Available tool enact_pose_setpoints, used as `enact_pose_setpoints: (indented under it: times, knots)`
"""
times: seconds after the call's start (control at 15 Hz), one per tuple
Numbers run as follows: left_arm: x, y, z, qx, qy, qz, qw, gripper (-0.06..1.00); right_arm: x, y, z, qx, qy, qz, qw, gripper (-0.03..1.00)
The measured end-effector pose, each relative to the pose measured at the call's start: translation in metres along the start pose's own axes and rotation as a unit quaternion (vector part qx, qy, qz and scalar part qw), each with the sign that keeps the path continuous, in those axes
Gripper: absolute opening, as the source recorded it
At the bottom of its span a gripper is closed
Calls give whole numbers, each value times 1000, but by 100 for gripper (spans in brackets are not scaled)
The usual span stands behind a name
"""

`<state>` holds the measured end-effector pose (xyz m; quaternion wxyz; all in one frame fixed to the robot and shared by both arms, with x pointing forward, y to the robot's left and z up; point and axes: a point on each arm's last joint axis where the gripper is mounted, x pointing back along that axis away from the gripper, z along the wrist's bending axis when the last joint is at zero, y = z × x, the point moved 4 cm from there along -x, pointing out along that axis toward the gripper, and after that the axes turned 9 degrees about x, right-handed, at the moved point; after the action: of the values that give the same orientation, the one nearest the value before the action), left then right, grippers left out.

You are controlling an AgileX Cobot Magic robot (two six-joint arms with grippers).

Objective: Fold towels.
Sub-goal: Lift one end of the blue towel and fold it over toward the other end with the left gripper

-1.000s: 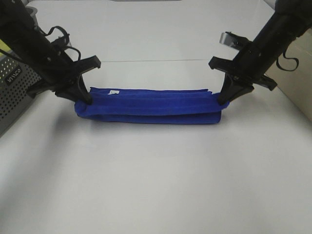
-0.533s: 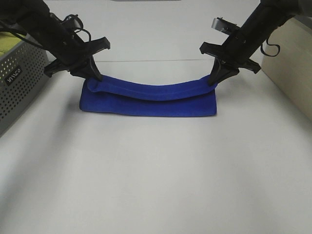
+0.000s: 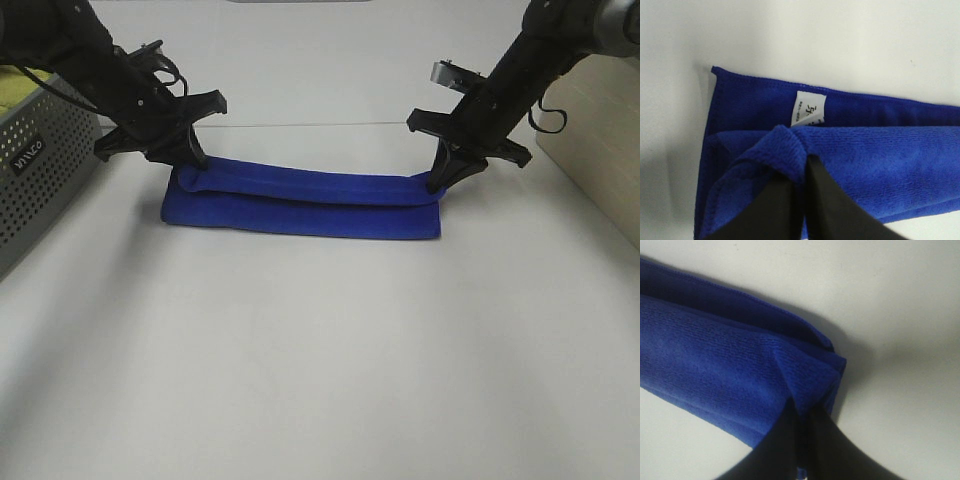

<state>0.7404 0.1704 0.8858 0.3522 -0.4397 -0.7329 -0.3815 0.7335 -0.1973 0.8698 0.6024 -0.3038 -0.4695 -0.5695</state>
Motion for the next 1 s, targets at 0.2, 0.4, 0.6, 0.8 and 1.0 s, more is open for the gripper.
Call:
enact_pose_setpoints:
  times: [0.2, 0.4, 0.6, 0.8, 1.0]
  knots:
    - [0, 0, 0, 0, 0, 0, 1000, 63, 0, -2, 6, -6, 23, 7, 1000, 36]
    - [3, 2, 4, -25, 20, -5, 999, 77, 1, -6, 10, -10, 39, 25, 999, 71]
    - [13, 3, 11, -66, 57, -5, 996, 78, 1, -8, 5, -1, 19, 30, 999, 77]
    - [0, -5, 23, -63, 74, 28, 995, 78, 1, -8, 3, 3, 11, 33, 999, 77]
    - [-16, -9, 30, -54, 76, 38, 995, 78, 1, -8, 3, 3, 11, 33, 999, 77]
